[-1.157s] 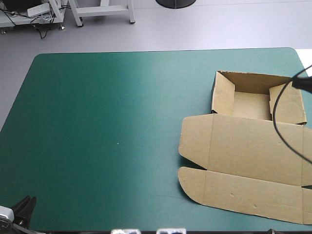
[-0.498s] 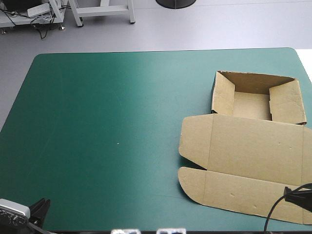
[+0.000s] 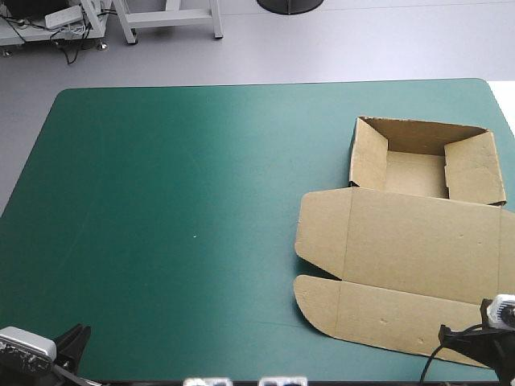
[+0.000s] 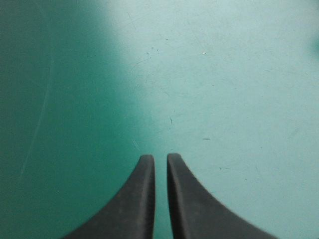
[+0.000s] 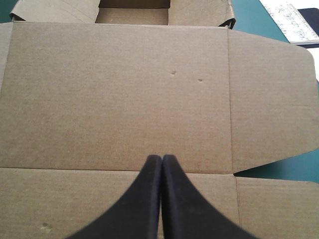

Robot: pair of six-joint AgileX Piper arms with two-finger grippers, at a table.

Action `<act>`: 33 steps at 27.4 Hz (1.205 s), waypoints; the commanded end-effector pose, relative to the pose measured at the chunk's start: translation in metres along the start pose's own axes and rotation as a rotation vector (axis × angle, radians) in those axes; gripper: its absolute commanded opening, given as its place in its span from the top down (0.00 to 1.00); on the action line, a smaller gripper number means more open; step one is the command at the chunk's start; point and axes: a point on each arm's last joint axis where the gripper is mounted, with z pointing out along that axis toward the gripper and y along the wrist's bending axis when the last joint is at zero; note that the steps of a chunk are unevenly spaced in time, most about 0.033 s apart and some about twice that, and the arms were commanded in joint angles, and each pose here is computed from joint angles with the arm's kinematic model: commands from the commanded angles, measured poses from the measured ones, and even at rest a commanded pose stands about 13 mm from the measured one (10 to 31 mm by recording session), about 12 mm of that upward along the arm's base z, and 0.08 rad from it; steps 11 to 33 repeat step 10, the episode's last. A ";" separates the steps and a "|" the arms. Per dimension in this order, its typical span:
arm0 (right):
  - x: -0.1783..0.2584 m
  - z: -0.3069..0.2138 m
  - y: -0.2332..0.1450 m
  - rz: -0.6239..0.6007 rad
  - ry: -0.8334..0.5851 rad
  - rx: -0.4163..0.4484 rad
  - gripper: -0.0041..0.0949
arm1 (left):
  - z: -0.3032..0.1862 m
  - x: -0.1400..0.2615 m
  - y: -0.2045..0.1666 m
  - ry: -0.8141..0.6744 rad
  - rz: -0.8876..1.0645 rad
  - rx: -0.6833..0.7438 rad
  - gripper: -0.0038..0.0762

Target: Fold the box

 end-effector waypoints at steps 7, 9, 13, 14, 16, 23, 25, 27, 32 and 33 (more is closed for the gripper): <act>0.011 0.009 0.002 0.012 -0.064 -0.024 0.97 | 0.006 -0.002 -0.001 -0.112 0.004 0.011 0.88; 0.014 0.009 0.001 0.000 -0.066 -0.022 0.97 | 0.010 -0.002 -0.005 -0.124 -0.016 0.048 0.88; 0.017 0.011 0.001 -0.007 -0.060 -0.021 0.97 | 0.010 -0.002 -0.005 -0.126 -0.015 0.054 0.88; 0.017 0.011 0.001 -0.007 -0.060 -0.021 0.97 | 0.010 -0.002 -0.005 -0.126 -0.015 0.054 0.88; 0.017 0.011 0.001 -0.007 -0.060 -0.021 0.97 | 0.010 -0.002 -0.005 -0.126 -0.015 0.054 0.88; 0.017 0.011 0.001 -0.007 -0.060 -0.021 0.97 | 0.010 -0.002 -0.005 -0.126 -0.015 0.054 0.88; 0.017 0.011 0.001 -0.007 -0.060 -0.021 0.97 | 0.010 -0.002 -0.005 -0.126 -0.015 0.054 0.88; 0.017 0.011 0.001 -0.007 -0.060 -0.021 0.97 | 0.010 -0.002 -0.005 -0.126 -0.015 0.054 0.88; 0.017 0.011 0.001 -0.007 -0.060 -0.021 0.97 | 0.010 -0.002 -0.005 -0.126 -0.015 0.054 0.88; 0.017 0.011 0.001 -0.007 -0.060 -0.021 0.97 | 0.010 -0.002 -0.005 -0.126 -0.015 0.054 0.88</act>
